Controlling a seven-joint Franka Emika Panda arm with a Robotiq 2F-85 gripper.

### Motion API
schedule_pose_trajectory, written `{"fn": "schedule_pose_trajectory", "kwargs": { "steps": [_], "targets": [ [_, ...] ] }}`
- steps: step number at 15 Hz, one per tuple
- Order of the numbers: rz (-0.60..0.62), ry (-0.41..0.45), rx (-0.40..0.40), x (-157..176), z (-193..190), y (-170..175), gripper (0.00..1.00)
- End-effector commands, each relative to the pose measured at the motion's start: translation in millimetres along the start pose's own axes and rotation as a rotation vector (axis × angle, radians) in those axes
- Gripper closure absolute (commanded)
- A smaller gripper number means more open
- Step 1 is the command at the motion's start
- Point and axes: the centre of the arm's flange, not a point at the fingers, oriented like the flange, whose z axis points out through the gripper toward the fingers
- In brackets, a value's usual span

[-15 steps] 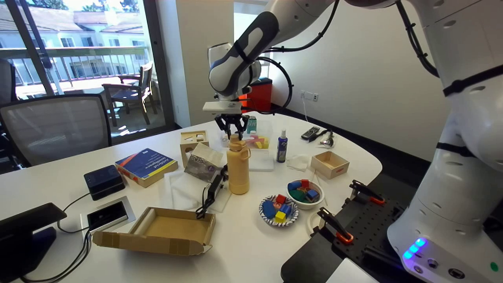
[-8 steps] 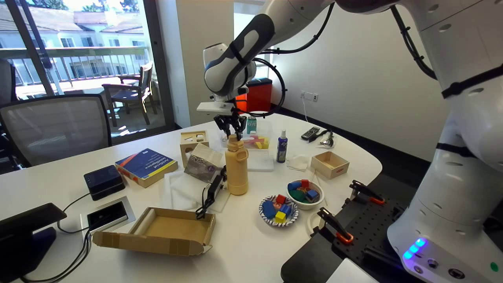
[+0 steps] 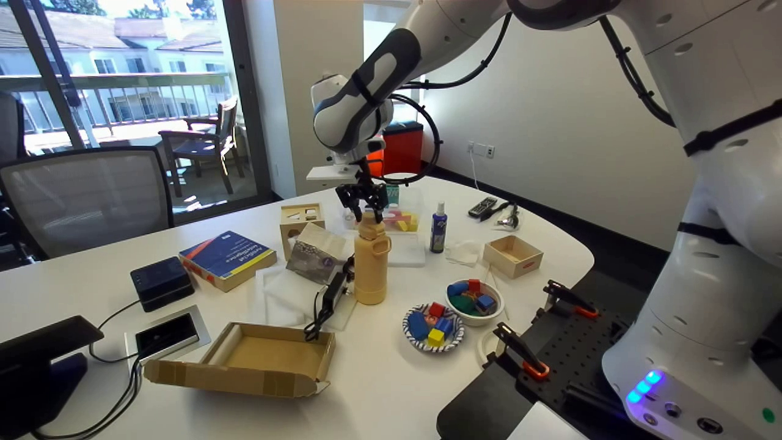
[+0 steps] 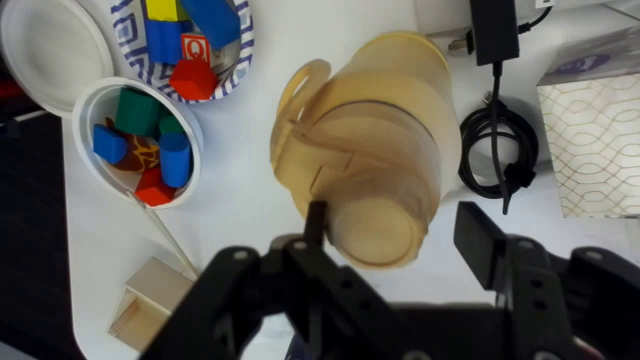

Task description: Turn the beige bottle to the right

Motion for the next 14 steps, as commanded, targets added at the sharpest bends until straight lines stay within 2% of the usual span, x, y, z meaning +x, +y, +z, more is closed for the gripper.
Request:
{"fn": "schedule_pose_trajectory", "kwargs": {
  "steps": [1,9,11,14],
  "targets": [
    [0.013,0.017,-0.033,0.6,-4.6,4.1,0.0],
    [-0.013,0.089,0.024,14.6,-51.8,6.4,0.0],
    [-0.061,0.076,0.053,18.3,-72.2,8.5,0.0],
    [-0.21,0.049,0.083,21.4,-105.1,13.8,0.0]
  ]
}}
